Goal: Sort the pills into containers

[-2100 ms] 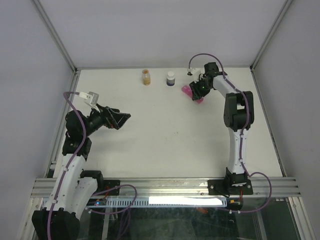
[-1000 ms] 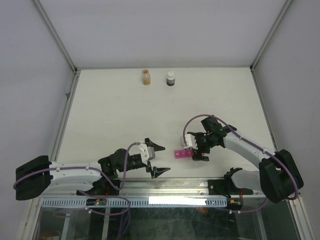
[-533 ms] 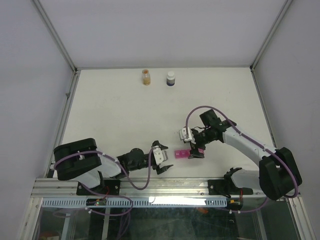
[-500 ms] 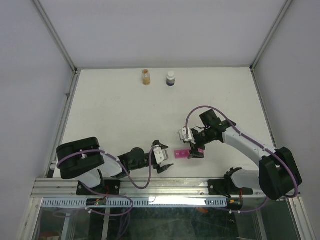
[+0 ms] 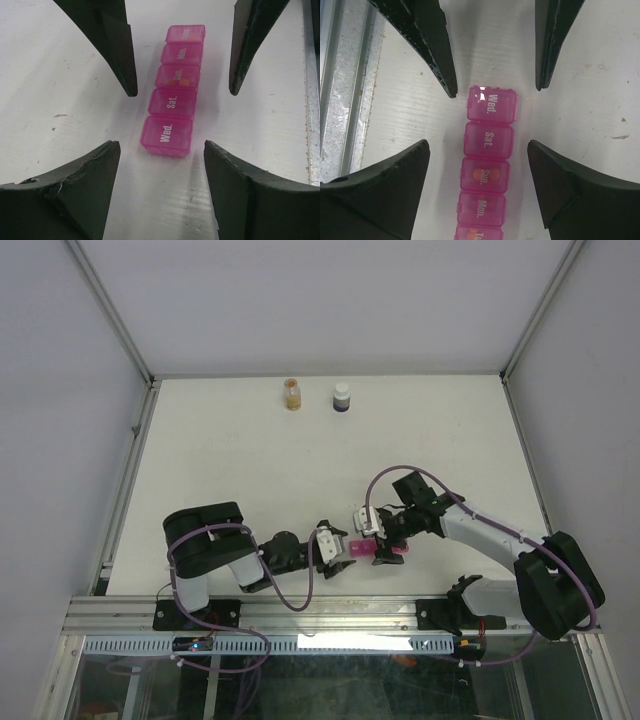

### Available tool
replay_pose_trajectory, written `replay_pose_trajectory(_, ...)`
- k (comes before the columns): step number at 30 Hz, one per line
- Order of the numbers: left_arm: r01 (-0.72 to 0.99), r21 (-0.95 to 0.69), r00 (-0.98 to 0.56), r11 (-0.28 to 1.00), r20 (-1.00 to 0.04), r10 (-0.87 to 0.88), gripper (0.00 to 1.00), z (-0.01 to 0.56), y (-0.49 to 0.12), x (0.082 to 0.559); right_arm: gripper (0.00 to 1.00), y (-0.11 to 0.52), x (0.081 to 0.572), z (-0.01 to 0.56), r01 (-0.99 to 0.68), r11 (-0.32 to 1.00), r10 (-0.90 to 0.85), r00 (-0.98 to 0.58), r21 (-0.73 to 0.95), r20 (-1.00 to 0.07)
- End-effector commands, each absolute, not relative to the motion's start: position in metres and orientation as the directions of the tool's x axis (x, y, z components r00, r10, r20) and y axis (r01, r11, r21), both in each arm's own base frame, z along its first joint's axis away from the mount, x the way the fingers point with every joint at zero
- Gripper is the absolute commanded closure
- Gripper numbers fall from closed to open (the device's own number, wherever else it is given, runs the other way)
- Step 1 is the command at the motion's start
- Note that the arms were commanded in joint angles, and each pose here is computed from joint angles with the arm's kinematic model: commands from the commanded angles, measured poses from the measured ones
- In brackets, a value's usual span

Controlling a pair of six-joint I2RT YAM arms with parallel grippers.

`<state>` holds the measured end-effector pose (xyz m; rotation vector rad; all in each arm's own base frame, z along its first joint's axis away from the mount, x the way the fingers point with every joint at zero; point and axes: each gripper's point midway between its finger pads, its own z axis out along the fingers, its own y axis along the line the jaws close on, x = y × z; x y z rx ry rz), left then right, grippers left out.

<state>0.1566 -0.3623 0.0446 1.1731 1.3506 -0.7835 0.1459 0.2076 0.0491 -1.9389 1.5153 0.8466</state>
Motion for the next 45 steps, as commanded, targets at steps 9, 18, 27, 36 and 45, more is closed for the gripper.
replay_pose_trajectory(9, 0.955, 0.158, 0.144, 0.252, -0.987, 0.075, 0.4, 0.063, -0.385, 0.156, 0.23, 0.218, 0.156, 0.045, -0.971, -0.217, -0.624, 0.219, -0.103, -0.75)
replay_pose_trajectory(18, 0.957, 0.139, 0.12, 0.254, -0.989, 0.087, 0.48, 0.053, -0.385, 0.156, 0.32, 0.22, 0.155, 0.033, -0.966, -0.23, -0.652, 0.245, -0.12, -0.718)
replay_pose_trajectory(27, 0.96, 0.126, 0.11, 0.25, -0.991, 0.075, 0.54, 0.052, -0.385, 0.154, 0.42, 0.221, 0.156, 0.029, -0.967, -0.225, -0.668, 0.241, -0.117, -0.704)
replay_pose_trajectory(36, 0.963, 0.129, 0.113, 0.237, -0.99, 0.079, 0.85, 0.053, -0.386, 0.153, 0.61, 0.222, 0.157, 0.032, -0.971, -0.214, -0.673, 0.228, -0.109, -0.704)
replay_pose_trajectory(45, 0.971, 0.144, 0.123, 0.191, -0.985, 0.118, 1.0, 0.048, -0.382, 0.145, 0.66, 0.219, 0.146, 0.051, -0.975, -0.22, -0.632, 0.109, 0.043, -0.767)
